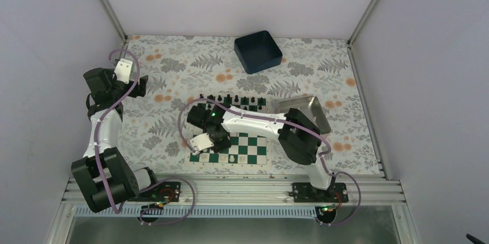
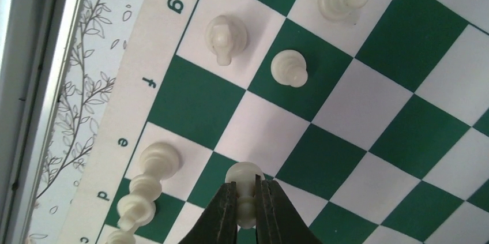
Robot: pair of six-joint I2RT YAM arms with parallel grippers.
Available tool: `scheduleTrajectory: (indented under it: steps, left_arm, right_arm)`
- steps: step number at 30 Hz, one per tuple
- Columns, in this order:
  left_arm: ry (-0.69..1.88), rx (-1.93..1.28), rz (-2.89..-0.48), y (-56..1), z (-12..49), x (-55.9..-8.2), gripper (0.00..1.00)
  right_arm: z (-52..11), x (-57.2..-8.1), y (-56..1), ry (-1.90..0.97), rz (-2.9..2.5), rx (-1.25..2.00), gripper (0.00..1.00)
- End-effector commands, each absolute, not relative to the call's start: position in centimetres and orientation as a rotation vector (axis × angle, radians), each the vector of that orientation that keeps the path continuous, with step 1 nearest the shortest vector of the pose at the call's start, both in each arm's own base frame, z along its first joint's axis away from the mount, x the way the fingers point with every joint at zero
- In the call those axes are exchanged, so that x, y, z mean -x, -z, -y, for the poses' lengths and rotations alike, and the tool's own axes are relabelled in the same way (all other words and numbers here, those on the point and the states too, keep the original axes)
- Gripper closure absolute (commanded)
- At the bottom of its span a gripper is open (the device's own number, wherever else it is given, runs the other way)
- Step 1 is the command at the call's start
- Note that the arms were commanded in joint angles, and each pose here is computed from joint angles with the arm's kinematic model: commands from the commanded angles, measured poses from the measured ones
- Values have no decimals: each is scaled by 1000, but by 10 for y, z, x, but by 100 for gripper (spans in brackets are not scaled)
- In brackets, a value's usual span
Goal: Set up the chess pieces on the board
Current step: Place the chess piece on the chessboard.
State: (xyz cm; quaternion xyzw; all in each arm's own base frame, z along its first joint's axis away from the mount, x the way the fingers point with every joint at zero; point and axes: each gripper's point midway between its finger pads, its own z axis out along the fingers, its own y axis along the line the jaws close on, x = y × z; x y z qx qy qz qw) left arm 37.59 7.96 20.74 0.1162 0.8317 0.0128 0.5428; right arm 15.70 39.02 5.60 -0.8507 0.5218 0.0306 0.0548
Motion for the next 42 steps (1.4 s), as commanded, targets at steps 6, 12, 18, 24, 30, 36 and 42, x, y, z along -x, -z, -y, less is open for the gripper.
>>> scheduleTrajectory:
  steps: [6,12,18,24,30,36,42]
  left_arm:
    - [-15,-277,-1966,-208,-77,-372,0]
    - [-13,-278,-1966,-207,-76,-372,0]
    - [-11,-279,-1966,-207,-76,-372,0]
    - [-12,-278,-1966,-206,-76,-372,0]
    - [-11,-280,-1966,-206,-76,-372,0]
    - [-8,-281,-1966,-206,-76,-373,0]
    - [-10,-280,-1968,-206,-76,-373,0]
  right_arm:
    - [-406,-156,-45,-144,-1552,2596,92]
    - [-407,-156,-40,-147,-1552,2608,92]
    - [-406,-158,-30,-133,-1560,2618,92]
    - [-405,-162,-27,-132,-1570,2613,92]
    - [-403,-165,-25,-134,-1585,2591,84]
    - [-403,-171,-27,-114,-1595,2574,80]
    - [-394,-175,-58,-104,-1615,2524,75]
